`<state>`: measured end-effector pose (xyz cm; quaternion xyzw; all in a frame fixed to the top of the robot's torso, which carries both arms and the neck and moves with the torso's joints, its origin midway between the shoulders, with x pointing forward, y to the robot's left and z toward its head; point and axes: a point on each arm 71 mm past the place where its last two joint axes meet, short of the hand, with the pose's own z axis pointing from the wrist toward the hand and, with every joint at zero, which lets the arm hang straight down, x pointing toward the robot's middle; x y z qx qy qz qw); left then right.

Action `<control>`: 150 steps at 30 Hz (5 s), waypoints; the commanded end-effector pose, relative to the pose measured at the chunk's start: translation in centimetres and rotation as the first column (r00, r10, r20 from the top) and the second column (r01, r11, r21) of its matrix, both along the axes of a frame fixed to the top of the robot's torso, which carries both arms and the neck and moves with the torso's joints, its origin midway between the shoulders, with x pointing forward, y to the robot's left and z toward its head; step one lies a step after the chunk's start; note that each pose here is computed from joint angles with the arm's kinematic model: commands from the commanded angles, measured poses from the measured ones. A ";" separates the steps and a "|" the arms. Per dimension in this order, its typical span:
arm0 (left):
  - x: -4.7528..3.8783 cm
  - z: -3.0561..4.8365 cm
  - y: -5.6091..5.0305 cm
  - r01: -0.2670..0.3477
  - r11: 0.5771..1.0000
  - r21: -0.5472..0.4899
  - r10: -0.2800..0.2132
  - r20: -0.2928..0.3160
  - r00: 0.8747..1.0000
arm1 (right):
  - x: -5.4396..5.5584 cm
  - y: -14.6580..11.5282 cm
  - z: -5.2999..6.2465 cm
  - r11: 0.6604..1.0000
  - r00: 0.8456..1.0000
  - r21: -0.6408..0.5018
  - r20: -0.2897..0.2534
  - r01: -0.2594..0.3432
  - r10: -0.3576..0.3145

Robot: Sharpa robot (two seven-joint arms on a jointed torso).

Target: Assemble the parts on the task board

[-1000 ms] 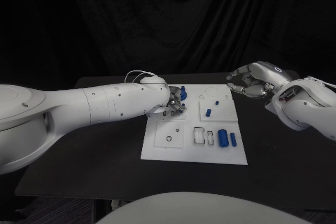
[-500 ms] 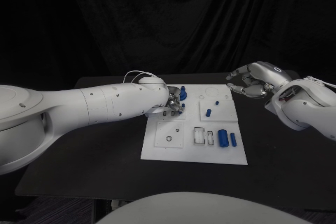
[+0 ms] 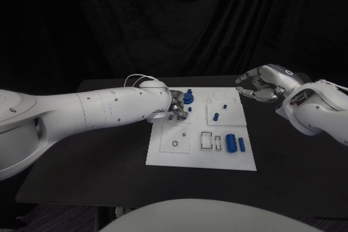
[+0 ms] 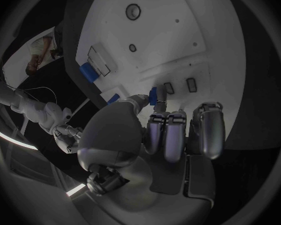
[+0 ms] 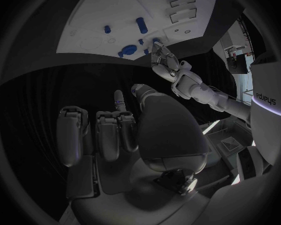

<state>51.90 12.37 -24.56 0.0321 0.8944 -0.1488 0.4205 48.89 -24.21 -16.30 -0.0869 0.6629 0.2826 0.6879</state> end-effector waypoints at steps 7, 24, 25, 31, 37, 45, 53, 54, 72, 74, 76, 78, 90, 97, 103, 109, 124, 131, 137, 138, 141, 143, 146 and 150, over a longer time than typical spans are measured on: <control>-0.22 -0.01 1.1 -0.012 1.000 -0.006 0.012 0.005 1.000 | 0.0 -0.3 -0.2 1.000 1.000 -0.008 -0.018 0.023 -0.023; -0.57 -0.12 2.8 -0.166 0.982 -0.091 0.161 -0.061 0.985 | 0.0 -0.5 -0.4 0.999 0.999 -0.019 -0.038 0.033 -0.034; -0.57 -0.11 2.9 -0.169 0.981 -0.092 0.164 -0.060 0.985 | 0.0 -0.5 -0.4 0.999 0.999 -0.020 -0.038 0.033 -0.034; -0.63 -0.03 3.1 -0.186 0.977 -0.102 0.181 -0.052 0.982 | 0.0 -0.5 -0.5 0.999 0.998 -0.022 -0.044 0.035 -0.036; -0.61 0.07 3.2 -0.195 0.974 -0.118 0.192 -0.037 0.981 | 0.1 -0.5 -0.6 0.999 0.998 -0.025 -0.049 0.039 -0.040; -0.80 -0.25 3.3 -0.203 0.971 -0.128 0.200 -0.034 0.979 | 0.1 -0.5 -0.7 0.999 0.998 -0.027 -0.054 0.042 -0.043; -1.33 -1.23 3.3 -0.210 0.969 -0.134 0.206 -0.044 0.978 | 0.1 -0.6 -0.7 0.999 0.997 -0.029 -0.058 0.046 -0.048; -1.39 -1.35 3.3 -0.211 0.968 -0.134 0.206 -0.046 0.977 | 0.1 -0.6 -0.7 0.998 0.997 -0.030 -0.058 0.046 -0.048; -1.50 -1.82 3.4 -0.210 0.966 -0.149 0.206 -0.043 0.978 | 0.1 -0.7 -0.8 0.998 0.996 -0.036 -0.069 0.050 -0.052; -1.49 -1.81 3.4 -0.210 0.966 -0.153 0.206 -0.040 0.978 | 0.1 -0.7 -0.9 0.998 0.996 -0.037 -0.070 0.050 -0.053; -1.47 -1.79 3.4 -0.210 0.965 -0.155 0.206 -0.038 0.978 | 0.1 -0.7 -0.9 0.998 0.996 -0.038 -0.072 0.051 -0.054; -1.46 -1.78 3.4 -0.210 0.965 -0.158 0.207 -0.036 0.978 | 0.1 -0.7 -0.9 0.998 0.996 -0.039 -0.074 0.052 -0.055; -1.39 -1.85 3.3 -0.203 0.966 -0.158 0.199 -0.038 0.979 | 0.1 -0.7 -1.0 0.998 0.995 -0.043 -0.082 0.054 -0.057; -1.29 -1.96 3.3 -0.201 0.966 -0.160 0.198 -0.037 0.980 | 0.1 -0.7 -1.0 0.997 0.995 -0.045 -0.085 0.056 -0.060; -1.20 -2.00 3.3 -0.201 0.966 -0.165 0.198 -0.033 0.980 | 0.1 -0.8 -1.1 0.997 0.994 -0.047 -0.088 0.058 -0.062; -1.21 -2.03 3.2 -0.197 0.966 -0.167 0.194 -0.033 0.980 | 0.1 -0.8 -1.1 0.997 0.994 -0.049 -0.091 0.059 -0.063; -1.31 -2.21 3.0 -0.189 0.969 -0.161 0.185 -0.045 0.982 | 0.1 -0.7 -1.2 0.997 0.993 -0.055 -0.103 0.059 -0.065; -1.34 -2.27 3.0 -0.188 0.970 -0.155 0.182 -0.050 0.982 | 0.0 -0.8 -1.3 0.997 0.992 -0.057 -0.106 0.060 -0.066; -1.36 -2.31 3.0 -0.187 0.971 -0.151 0.180 -0.055 0.982 | 0.0 -0.8 -1.3 0.996 0.992 -0.058 -0.109 0.061 -0.068; -1.36 -2.32 3.0 -0.187 0.971 -0.151 0.180 -0.055 0.982 | 0.0 -0.8 -1.3 0.996 0.992 -0.059 -0.110 0.062 -0.068; -1.36 -2.33 3.0 -0.187 0.971 -0.150 0.180 -0.056 0.982 | 0.0 -0.8 -1.3 0.996 0.991 -0.060 -0.111 0.062 -0.069; -1.36 -2.33 3.0 -0.187 0.971 -0.150 0.180 -0.056 0.982 | 0.0 -0.8 -1.3 0.996 0.991 -0.060 -0.112 0.063 -0.070; -1.35 -2.33 3.0 -0.187 0.971 -0.150 0.181 -0.056 0.982 | 0.0 -0.9 -1.3 0.996 0.991 -0.062 -0.114 0.064 -0.071; -1.35 -2.34 3.1 -0.189 0.971 -0.148 0.182 -0.057 0.982 | 0.0 -0.9 -1.4 0.996 0.990 -0.064 -0.117 0.066 -0.073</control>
